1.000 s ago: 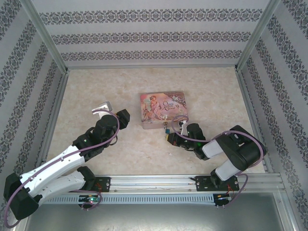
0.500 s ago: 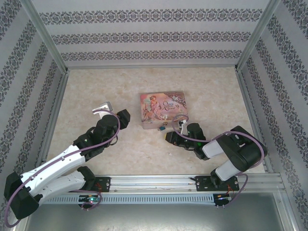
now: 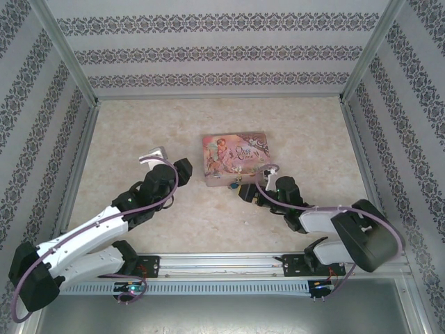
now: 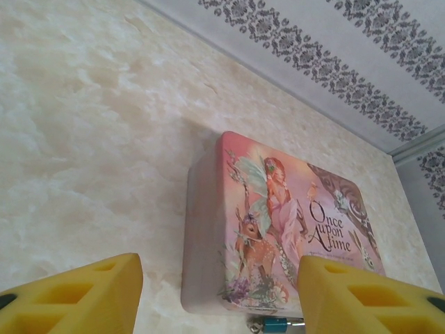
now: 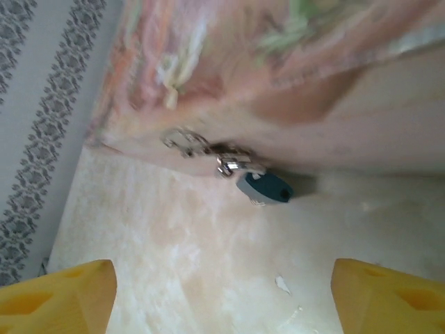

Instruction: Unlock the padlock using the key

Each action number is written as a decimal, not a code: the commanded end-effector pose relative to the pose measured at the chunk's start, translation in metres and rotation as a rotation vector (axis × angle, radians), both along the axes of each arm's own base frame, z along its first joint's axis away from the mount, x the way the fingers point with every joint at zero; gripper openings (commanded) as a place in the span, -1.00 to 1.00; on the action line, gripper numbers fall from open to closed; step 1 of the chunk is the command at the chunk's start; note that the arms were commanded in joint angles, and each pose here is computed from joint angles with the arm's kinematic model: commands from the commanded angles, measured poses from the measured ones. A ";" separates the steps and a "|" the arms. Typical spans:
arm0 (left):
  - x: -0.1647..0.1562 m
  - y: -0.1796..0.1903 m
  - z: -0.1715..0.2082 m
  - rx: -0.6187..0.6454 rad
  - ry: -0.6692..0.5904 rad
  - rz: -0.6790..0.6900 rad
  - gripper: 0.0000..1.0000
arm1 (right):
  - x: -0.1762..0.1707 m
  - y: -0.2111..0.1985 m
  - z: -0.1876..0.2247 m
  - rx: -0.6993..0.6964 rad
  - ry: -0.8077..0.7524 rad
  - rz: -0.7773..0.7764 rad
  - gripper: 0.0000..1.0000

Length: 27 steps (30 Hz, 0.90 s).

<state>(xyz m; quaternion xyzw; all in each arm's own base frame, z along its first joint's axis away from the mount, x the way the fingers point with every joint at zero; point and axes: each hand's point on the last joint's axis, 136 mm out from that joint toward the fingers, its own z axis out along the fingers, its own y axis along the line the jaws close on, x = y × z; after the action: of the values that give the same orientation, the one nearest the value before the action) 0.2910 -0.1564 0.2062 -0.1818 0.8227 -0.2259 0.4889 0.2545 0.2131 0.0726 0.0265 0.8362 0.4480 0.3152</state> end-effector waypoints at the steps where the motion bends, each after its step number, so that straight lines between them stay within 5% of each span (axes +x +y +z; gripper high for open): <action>1: 0.007 -0.015 0.001 0.012 0.001 -0.072 0.22 | 0.005 -0.012 0.006 -0.049 -0.078 -0.046 0.94; 6: 0.015 -0.035 -0.013 -0.013 0.071 -0.155 0.33 | 0.008 -0.011 0.026 -0.052 -0.175 -0.030 0.97; 14: 0.046 -0.032 -0.045 -0.273 0.246 -0.218 0.38 | 0.008 0.004 0.034 -0.022 -0.251 0.058 0.97; 27: 0.075 -0.046 -0.071 -0.365 0.358 -0.333 0.37 | 0.025 0.013 0.019 -0.040 -0.245 0.048 0.89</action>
<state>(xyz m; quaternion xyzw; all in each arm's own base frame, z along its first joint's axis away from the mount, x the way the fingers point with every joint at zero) 0.3550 -0.1918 0.1206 -0.1811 0.8740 -0.3722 0.2546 0.2701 0.2187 0.0740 -0.0420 0.8229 0.4251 0.3746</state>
